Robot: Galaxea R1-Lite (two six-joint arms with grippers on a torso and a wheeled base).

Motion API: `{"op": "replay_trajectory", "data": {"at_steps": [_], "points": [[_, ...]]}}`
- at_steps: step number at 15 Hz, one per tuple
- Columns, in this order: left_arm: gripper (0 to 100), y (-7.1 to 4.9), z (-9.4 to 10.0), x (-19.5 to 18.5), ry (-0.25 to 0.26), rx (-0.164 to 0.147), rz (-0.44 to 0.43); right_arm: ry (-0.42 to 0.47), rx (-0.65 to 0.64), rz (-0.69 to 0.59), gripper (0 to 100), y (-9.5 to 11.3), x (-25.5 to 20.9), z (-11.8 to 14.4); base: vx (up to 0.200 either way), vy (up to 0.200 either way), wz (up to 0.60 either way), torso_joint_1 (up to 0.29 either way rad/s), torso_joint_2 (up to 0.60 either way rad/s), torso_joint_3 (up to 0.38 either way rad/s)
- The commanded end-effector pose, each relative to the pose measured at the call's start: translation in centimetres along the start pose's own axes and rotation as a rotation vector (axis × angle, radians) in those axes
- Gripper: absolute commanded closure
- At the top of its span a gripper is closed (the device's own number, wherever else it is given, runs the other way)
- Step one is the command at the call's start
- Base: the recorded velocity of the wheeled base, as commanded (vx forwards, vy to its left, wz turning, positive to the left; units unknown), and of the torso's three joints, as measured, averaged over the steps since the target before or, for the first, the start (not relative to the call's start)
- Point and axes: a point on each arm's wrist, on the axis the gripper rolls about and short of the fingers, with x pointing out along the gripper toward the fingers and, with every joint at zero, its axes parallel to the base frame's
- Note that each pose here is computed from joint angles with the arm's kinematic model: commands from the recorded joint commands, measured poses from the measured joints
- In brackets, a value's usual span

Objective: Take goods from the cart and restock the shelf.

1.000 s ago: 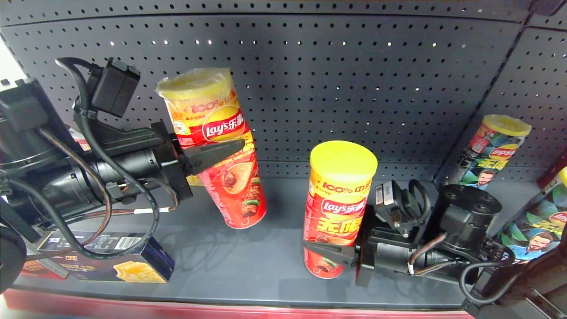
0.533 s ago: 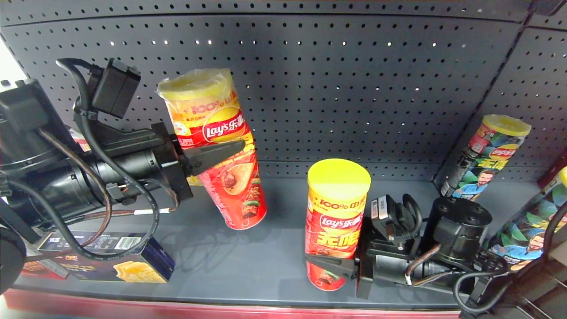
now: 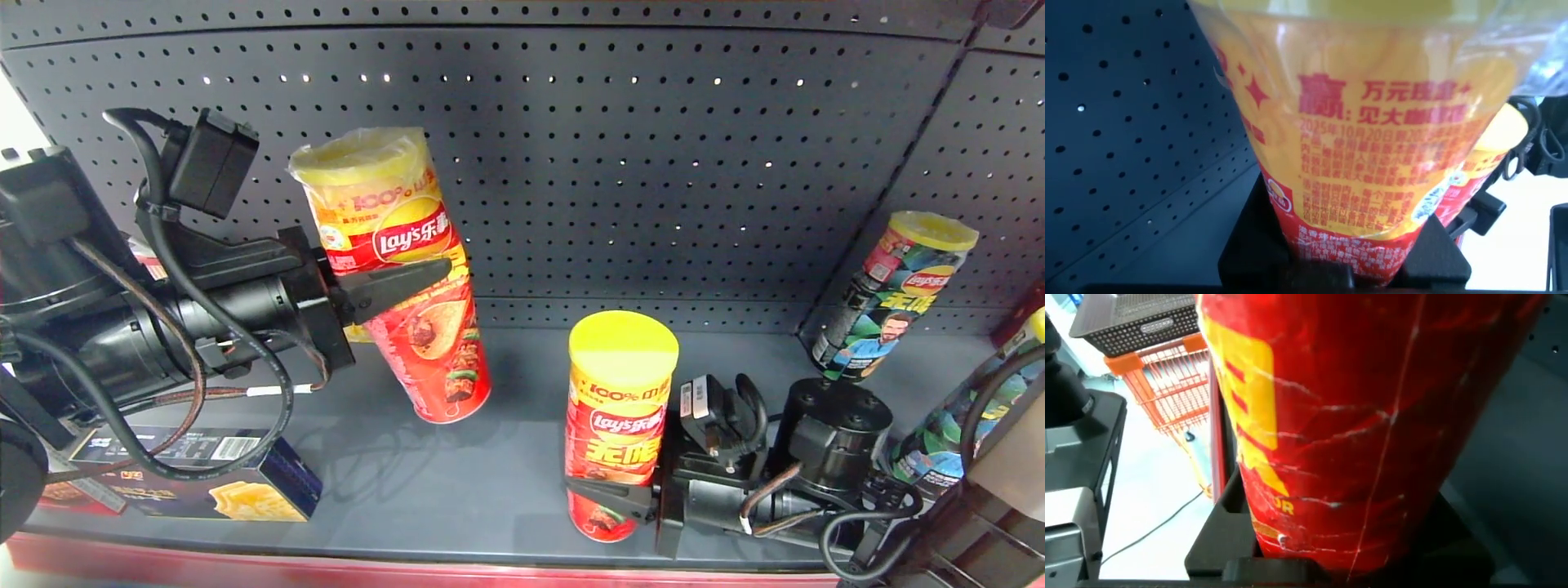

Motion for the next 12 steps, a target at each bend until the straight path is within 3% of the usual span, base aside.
{"op": "replay_trajectory", "data": {"at_steps": [1,8,9,12], "points": [[100,0.01,-0.01,0.01,0.000,-0.001,0.000,0.011,0.007,-0.005,100,-0.26,0.09,-0.43,0.000,0.000,0.00,0.000,0.00,0.000],[100,-0.03,-0.06,0.03,0.002,-0.002,-0.002,0.009,-0.007,-0.008,100,-0.82,0.75,-0.86,0.000,0.000,0.00,0.000,0.00,0.000],[100,0.00,-0.07,0.00,0.003,-0.002,0.000,0.011,-0.007,-0.010,0,-0.81,0.73,-0.89,0.000,0.000,0.00,0.000,0.00,0.000],[100,-0.33,-0.33,-0.43,0.009,-0.007,0.000,0.010,-0.022,-0.016,0,-0.74,0.21,-0.63,0.000,0.000,0.00,0.000,0.00,0.000]]}}
